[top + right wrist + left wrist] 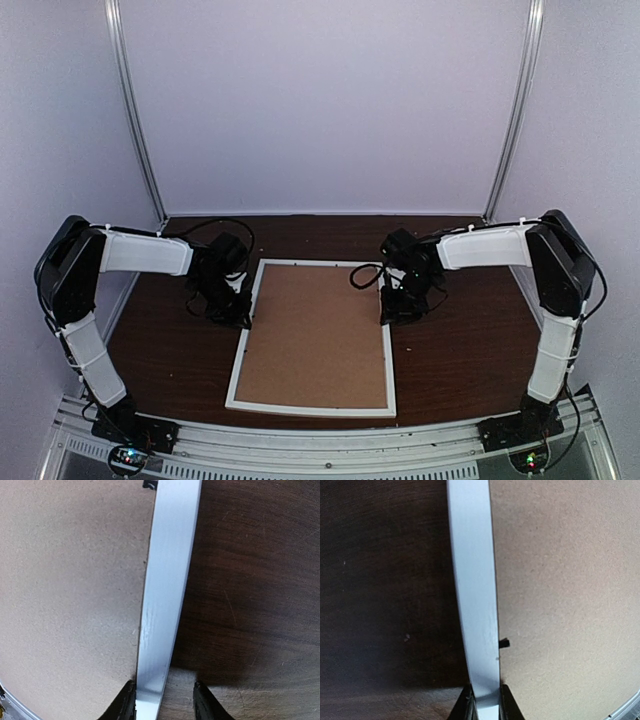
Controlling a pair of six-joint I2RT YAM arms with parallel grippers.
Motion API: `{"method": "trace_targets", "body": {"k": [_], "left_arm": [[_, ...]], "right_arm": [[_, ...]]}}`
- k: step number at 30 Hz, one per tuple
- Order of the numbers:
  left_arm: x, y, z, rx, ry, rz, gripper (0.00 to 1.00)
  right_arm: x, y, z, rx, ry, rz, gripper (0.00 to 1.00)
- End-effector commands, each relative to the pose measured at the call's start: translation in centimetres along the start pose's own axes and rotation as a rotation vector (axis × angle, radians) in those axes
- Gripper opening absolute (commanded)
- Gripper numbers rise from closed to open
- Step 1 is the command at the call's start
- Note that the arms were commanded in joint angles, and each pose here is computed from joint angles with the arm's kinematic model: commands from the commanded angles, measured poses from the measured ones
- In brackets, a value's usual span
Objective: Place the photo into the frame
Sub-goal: Press the fastener onto the backboard.
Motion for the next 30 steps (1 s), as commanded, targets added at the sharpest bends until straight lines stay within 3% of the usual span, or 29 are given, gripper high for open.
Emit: {"method": "trace_targets", "body": {"k": [1,21,25,30], "left_arm": [[-1.5,-0.4,-1.8,-0.027,0.08,-0.029,0.0],[-1.6,-0.4,-1.4,-0.026,0.068,-0.032,0.0],[-1.7,-0.3,-1.6,-0.026,0.07,-0.031,0.0],[-1.6,-0.4,-1.5,-0.025,0.064,-0.029,0.0]], "right_arm": [[-0.2,-0.3,-1.2,-0.035,0.014,0.007,0.38],[-1.1,0.3,-2.7,-0.153,0.024,0.05,0.39],[-1.1,0.7,-2.1,-0.176,0.005,0.067,0.38],[-0.6,1.8,0.5,-0.084,-0.055,0.08,0.39]]}}
Point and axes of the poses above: each gripper's point midway between its finger pads, its own z axis back along the fingers, its own y axis along the line the jaws close on, x = y × z, the point moved 10 cm from there along z, back along the fingers, and after that the axes turned 5 degrees about -z, right-handed, at the moved point
